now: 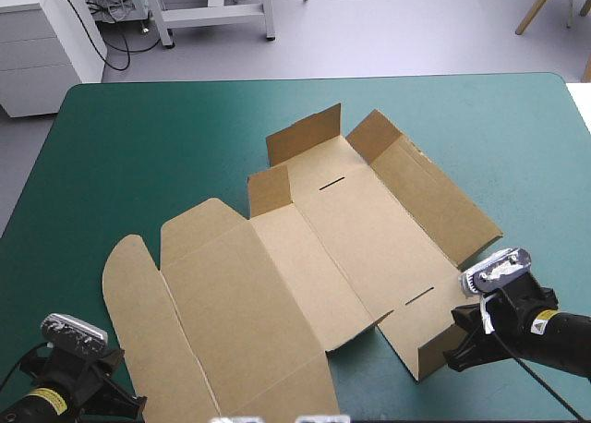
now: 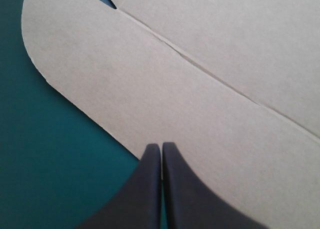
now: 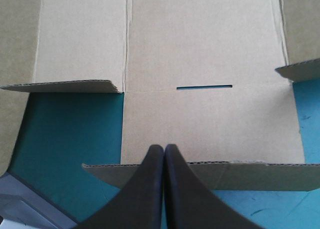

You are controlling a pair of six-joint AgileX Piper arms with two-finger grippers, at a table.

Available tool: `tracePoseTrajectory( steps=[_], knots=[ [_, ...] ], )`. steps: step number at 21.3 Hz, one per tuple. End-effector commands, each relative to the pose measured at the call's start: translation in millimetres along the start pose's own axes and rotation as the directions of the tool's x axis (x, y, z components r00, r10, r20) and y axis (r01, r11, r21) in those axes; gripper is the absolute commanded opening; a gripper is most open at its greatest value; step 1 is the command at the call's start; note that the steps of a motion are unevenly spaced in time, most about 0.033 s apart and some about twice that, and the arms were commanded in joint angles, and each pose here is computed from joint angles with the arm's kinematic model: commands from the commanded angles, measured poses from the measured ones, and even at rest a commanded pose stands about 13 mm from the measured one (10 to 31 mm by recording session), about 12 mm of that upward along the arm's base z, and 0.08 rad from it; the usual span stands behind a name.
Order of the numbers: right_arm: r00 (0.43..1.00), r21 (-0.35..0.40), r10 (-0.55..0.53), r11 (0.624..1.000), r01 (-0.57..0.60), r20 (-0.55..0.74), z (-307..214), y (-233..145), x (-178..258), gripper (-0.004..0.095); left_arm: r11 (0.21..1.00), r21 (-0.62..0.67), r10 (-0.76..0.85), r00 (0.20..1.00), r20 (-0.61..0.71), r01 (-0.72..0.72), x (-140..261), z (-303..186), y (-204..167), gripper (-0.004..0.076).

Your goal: Fold the box

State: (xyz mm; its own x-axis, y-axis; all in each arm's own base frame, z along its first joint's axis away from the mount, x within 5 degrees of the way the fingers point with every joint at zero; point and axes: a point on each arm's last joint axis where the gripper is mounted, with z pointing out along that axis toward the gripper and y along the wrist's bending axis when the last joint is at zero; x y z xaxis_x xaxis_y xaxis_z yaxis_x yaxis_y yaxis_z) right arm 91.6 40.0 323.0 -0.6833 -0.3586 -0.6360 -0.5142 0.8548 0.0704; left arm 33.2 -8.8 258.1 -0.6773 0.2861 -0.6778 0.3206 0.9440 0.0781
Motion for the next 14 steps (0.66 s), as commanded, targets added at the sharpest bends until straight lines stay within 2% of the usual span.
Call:
tracePoseTrajectory(
  steps=[1, 5, 8, 14],
  knots=[
    [0.998, 0.009, -0.046, 0.999, 0.045, 0.051, -24.7, 4.0, -17.2, -0.0019, 1.000, -0.003, -0.010, 0.998, 0.069, 0.010, -9.9, -4.5, 0.7, -0.0010],
    [0.993, 0.001, -0.051, 0.999, 0.051, 0.102, -39.9, 9.3, -24.0, -0.0019, 1.000, -0.003, -0.010, 0.998, 0.069, 0.010, -9.9, -4.5, 0.7, -0.0010],
    [0.992, -0.056, 0.005, 0.998, 0.002, 0.126, -40.6, 14.7, -24.1, -0.0019, 1.000, -0.003, -0.010, 0.998, 0.069, 0.010, -9.9, -4.5, 0.7, -0.0010],
    [0.982, -0.052, 0.036, 0.998, -0.027, 0.186, -53.8, 22.9, -12.2, -0.0019, 1.000, -0.003, -0.010, 0.998, 0.069, 0.010, -9.9, -4.5, 0.7, -0.0010]
  ],
)
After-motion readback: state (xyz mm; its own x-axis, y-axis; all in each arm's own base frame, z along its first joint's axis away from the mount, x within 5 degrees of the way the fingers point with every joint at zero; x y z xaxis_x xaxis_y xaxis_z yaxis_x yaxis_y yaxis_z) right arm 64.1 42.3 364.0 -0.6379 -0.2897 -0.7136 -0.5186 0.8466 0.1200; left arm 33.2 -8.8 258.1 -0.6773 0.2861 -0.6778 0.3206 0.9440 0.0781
